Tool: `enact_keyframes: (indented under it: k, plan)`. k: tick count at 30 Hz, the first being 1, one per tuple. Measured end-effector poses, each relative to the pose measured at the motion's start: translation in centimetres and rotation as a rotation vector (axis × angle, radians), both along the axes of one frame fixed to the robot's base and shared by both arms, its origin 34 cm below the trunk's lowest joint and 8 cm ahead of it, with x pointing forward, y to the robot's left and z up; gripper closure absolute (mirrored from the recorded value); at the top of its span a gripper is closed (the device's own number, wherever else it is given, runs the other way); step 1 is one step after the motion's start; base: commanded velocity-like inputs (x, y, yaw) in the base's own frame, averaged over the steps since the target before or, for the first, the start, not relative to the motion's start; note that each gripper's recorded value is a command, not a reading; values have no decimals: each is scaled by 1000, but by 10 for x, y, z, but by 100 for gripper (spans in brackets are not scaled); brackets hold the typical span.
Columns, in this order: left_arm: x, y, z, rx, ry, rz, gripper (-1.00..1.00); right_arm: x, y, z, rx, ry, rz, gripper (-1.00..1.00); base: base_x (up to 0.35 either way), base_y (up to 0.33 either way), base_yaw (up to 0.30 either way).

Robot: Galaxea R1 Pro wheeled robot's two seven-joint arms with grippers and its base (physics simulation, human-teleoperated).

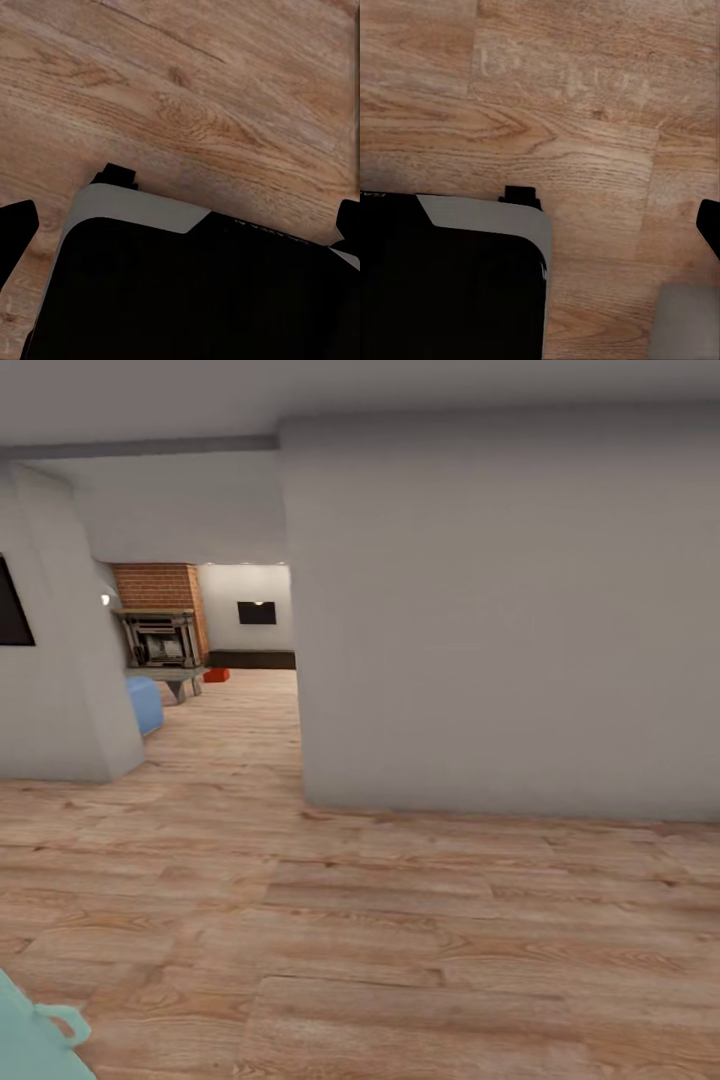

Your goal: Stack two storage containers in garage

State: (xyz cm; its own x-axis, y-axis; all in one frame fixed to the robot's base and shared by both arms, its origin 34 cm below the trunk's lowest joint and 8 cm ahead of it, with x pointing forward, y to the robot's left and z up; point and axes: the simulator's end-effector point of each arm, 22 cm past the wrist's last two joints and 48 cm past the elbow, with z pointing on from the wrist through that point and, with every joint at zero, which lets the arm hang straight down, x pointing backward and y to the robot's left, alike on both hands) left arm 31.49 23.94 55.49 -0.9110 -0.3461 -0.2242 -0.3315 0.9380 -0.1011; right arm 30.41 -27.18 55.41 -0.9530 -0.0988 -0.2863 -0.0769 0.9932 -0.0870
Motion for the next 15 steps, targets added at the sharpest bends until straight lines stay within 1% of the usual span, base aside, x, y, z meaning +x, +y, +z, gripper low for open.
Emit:
enact_keyframes:
  k: [15]
  plan:
    - [0,0,0,0,0,0,-100,0,2,0,3,0,1,-100,322,0,0]
